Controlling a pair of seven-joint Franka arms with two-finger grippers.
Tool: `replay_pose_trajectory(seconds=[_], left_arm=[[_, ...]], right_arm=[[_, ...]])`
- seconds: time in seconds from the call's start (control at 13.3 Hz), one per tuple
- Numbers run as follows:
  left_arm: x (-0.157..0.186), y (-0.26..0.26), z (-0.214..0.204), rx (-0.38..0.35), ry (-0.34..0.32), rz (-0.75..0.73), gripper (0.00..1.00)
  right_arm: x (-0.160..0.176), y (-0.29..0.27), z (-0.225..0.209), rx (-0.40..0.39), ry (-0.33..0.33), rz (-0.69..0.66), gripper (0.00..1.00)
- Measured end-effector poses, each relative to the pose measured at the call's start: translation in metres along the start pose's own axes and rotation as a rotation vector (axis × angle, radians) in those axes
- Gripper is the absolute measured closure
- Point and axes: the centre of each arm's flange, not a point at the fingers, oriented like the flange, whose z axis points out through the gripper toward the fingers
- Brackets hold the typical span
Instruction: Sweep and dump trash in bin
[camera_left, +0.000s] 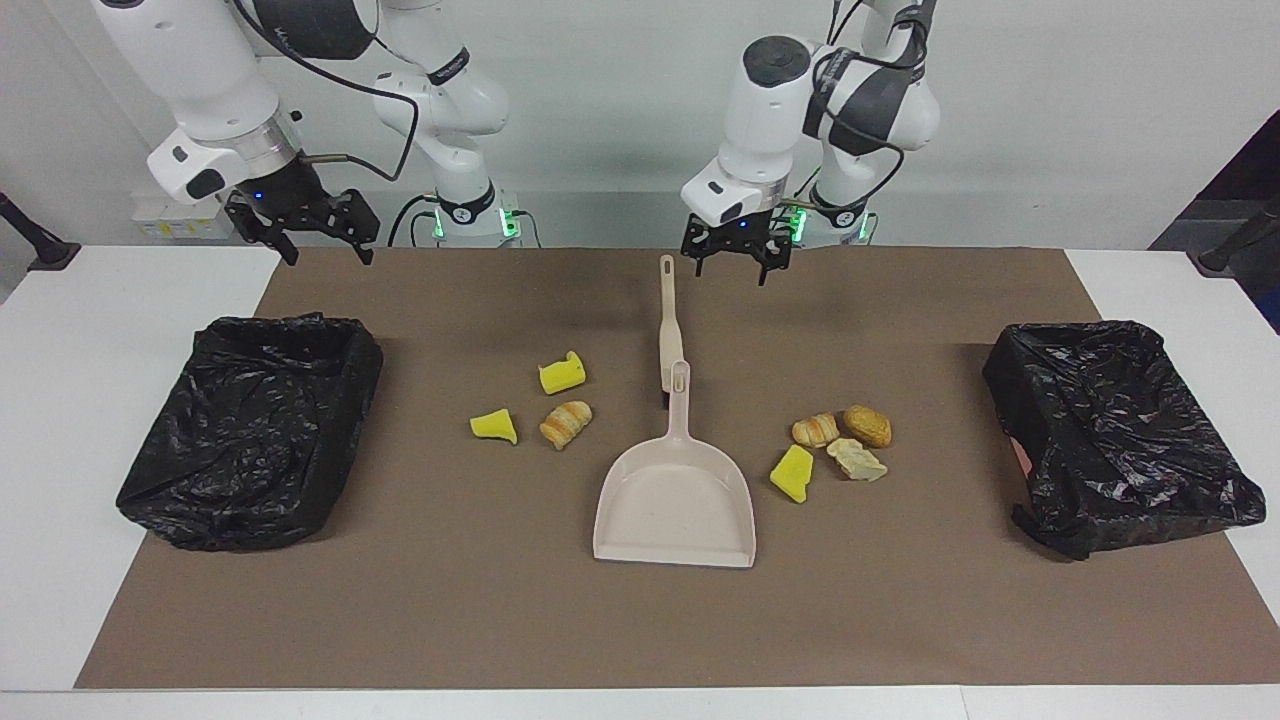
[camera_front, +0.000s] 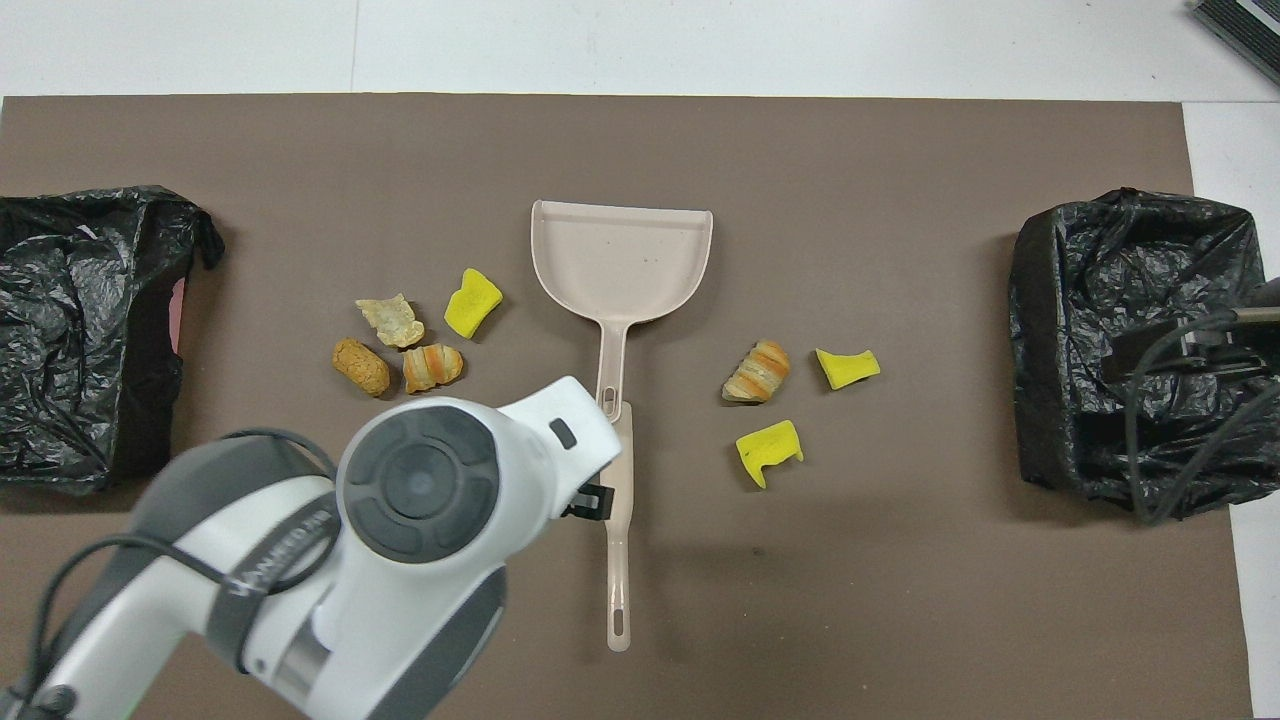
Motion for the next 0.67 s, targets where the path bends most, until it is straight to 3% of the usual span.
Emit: replay_pose_trajectory(seconds=[0.3, 0.67], left_arm=[[-0.027, 0.053, 0.092, 0.002, -0.004, 0.037, 0.0], [-0.053, 0.066, 0.127, 0.012, -0.014, 0.042, 0.0]], right_arm=[[0.012, -0.064, 0.019, -0.007, -0.018, -0.05, 0.0], [0.038, -0.135, 0.064, -0.015, -0.04, -0.027, 0.0]])
